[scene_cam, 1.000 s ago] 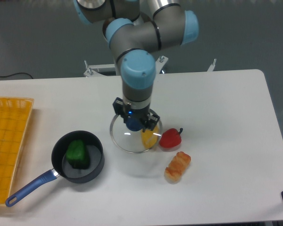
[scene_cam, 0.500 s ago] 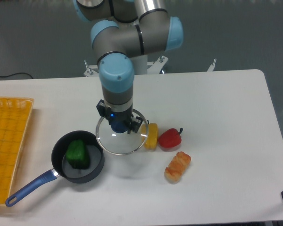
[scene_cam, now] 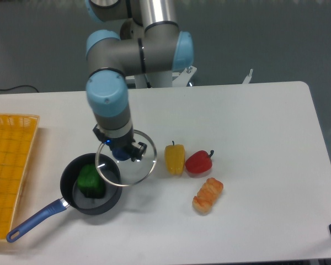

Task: Close the pot lid
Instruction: 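Lower the glass lid onto the rim of the dark saucepan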

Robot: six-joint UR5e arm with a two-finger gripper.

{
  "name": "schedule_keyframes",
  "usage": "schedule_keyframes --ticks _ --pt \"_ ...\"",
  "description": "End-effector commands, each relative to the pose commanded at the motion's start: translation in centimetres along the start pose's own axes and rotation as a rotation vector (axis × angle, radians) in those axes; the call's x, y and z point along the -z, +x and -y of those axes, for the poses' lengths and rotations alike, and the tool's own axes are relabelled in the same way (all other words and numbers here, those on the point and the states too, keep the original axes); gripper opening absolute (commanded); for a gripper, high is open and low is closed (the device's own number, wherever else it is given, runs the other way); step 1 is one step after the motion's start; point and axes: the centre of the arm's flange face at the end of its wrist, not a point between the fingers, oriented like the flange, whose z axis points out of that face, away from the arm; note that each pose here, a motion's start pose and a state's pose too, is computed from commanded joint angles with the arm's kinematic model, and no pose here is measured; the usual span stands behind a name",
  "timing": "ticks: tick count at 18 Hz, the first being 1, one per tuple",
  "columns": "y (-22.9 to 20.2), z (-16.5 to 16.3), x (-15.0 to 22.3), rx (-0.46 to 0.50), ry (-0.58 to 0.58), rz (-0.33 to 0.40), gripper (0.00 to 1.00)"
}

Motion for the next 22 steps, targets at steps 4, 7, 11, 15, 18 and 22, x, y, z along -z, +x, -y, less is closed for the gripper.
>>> schedule_keyframes --ticks 4,7,11,15,18,22 --pt "1.7 1.4 -0.5 0.002 0.003 0.001 0.6" --pt "3.0 1.8 -0.7 -0.005 0.001 0.003 0.6" --pt "3.9 2.2 -1.1 0.005 -0.002 -0.001 0.6" --pt "5.2 2.7 -1.6 0.0 -0.01 -0.002 0.6" --pt "5.1 3.2 -2.3 0.031 -0.005 -0.003 0.6" --pt "6.1 4.0 -2.6 0.021 0.022 0.012 0.6"
